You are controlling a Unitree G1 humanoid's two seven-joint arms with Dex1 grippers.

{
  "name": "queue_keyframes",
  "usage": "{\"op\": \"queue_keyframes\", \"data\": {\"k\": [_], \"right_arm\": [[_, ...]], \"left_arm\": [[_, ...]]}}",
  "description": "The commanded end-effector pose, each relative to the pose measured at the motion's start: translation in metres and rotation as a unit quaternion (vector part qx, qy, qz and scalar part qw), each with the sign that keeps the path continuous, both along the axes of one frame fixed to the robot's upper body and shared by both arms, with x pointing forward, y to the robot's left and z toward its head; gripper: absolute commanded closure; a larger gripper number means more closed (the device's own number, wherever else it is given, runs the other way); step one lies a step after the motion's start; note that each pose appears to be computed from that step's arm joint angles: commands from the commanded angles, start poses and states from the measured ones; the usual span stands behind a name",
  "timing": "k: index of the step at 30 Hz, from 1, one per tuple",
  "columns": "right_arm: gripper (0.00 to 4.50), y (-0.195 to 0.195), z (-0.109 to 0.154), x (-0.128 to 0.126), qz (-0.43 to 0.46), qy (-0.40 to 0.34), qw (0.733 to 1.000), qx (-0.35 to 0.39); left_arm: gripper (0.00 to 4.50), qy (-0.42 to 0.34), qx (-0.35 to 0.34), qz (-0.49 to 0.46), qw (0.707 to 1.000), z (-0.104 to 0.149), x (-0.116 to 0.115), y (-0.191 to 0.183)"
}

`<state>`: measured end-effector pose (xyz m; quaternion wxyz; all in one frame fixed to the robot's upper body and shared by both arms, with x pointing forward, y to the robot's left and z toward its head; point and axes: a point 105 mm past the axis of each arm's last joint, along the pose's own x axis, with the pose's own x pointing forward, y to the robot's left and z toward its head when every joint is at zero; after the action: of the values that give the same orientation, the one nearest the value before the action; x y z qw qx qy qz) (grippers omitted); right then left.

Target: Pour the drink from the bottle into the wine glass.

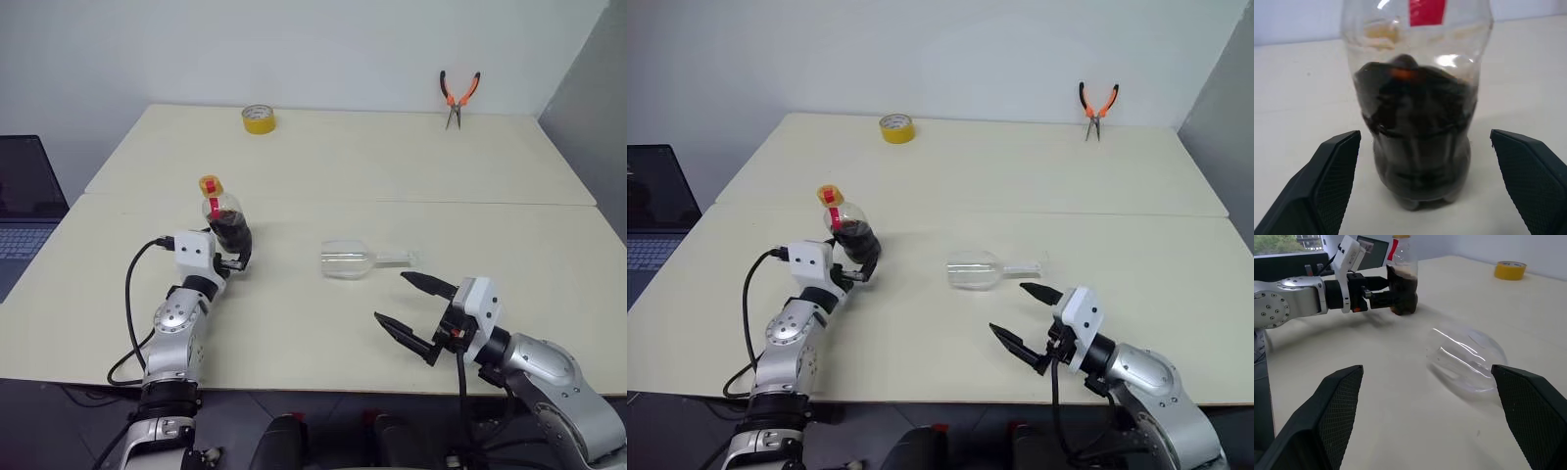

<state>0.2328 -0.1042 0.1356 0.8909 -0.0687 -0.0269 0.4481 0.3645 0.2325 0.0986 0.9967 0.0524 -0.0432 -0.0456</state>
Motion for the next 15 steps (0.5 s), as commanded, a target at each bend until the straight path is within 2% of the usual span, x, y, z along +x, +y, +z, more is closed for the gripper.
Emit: {"op": "queue_keyframes", "data": {"k": [1, 5, 8, 15], "right_arm": [[0.00, 0.000, 0.017, 0.003, -0.005, -0.030, 0.999, 0.017], [0.00, 0.002, 0.024, 0.007, -0.006, -0.043, 0.999, 0.022], [0.00, 0.007, 0.033, 0.010, 0.000, -0.057, 0.998, 0.029], [0.00, 0.009, 0.039, 0.011, 0.001, -0.063, 0.998, 0.031]], "left_arm": [[0.02, -0.010, -0.011, 0.021, 1.000, 0.008, 0.004, 0.006], [0.02, 0.005, -0.022, 0.020, 1.000, 0.005, 0.010, 0.007], [0.02, 0.015, -0.030, -0.013, 0.999, 0.004, 0.019, -0.002], [0.02, 0.022, -0.036, -0.040, 0.998, 0.006, 0.025, -0.009]]}}
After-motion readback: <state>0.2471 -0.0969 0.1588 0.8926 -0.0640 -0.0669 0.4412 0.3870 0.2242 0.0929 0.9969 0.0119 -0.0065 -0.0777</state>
